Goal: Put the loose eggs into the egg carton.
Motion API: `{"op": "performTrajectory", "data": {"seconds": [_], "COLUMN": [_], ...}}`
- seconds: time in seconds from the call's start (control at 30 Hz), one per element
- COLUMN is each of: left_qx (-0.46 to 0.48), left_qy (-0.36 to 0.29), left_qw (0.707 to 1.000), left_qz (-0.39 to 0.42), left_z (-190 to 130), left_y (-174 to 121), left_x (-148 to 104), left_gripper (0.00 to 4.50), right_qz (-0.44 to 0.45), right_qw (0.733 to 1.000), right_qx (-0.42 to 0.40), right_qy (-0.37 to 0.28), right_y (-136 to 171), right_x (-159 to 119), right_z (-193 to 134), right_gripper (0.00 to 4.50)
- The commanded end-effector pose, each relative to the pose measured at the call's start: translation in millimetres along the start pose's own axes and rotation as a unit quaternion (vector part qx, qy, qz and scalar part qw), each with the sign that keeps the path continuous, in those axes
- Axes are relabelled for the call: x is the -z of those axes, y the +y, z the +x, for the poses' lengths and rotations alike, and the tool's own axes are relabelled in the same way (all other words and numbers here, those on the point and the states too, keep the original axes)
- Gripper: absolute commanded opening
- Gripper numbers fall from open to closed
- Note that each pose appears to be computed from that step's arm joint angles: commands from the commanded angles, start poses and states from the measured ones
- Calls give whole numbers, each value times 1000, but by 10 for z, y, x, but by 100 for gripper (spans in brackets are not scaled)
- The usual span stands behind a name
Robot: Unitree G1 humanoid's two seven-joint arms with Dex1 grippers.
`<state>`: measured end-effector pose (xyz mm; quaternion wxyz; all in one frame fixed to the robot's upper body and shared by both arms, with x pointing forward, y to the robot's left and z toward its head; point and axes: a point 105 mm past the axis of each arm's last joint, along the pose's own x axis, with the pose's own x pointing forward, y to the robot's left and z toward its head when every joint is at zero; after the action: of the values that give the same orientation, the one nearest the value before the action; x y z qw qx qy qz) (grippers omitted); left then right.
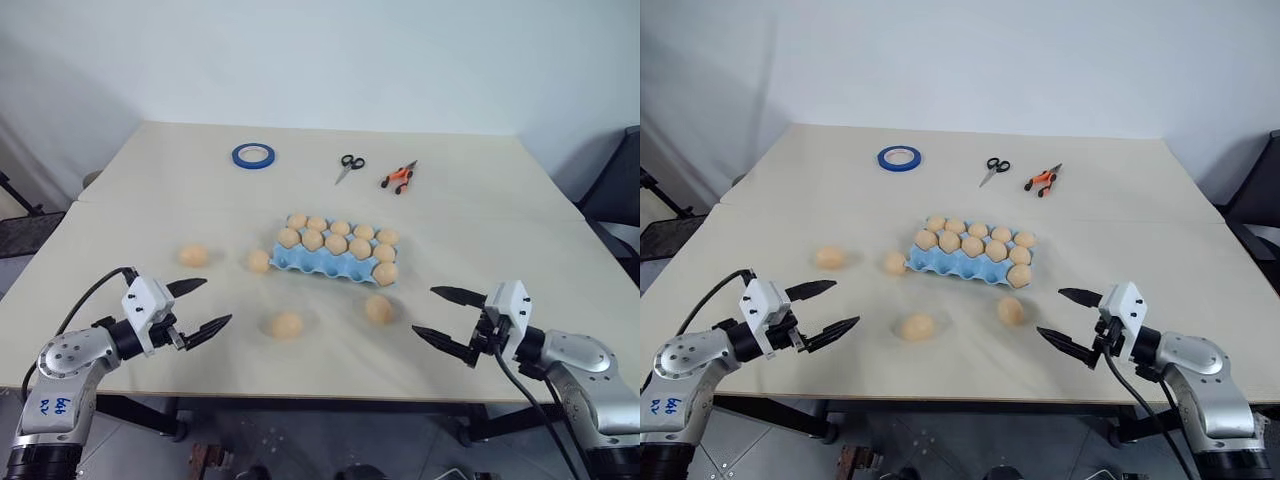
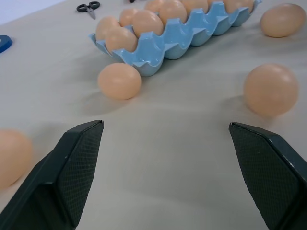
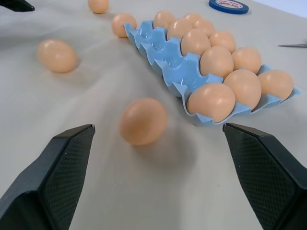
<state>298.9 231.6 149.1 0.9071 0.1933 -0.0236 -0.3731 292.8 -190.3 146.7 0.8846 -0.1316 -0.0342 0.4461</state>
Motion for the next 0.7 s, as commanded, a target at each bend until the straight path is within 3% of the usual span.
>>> {"op": "performTrajectory", "data": {"seconds": [0.03, 0.17, 0.3, 0.7], "left_qx": [-2, 6, 73, 155], "left_qy": [-5, -35, -49, -53], "left_qw": [1000, 999, 996, 986], "left_qz": [28, 2, 4, 19], "left_z": [2, 18, 41, 60], "left_y": [7, -13, -192, -479], "left_x": [-84, -151, -199, -194], "left_gripper": [447, 447, 447, 447], "right_qz": [-15, -11, -20, -3], "right_qw": [1000, 1000, 999, 999], "right_qx": [2, -6, -35, 29], "right_qy": [-12, -10, 3, 38], "right_y": [14, 47, 171, -87], "right_x": [-73, -75, -98, 178], "right_z": [2, 11, 213, 732], "right_gripper": [450, 450, 450, 450]}}
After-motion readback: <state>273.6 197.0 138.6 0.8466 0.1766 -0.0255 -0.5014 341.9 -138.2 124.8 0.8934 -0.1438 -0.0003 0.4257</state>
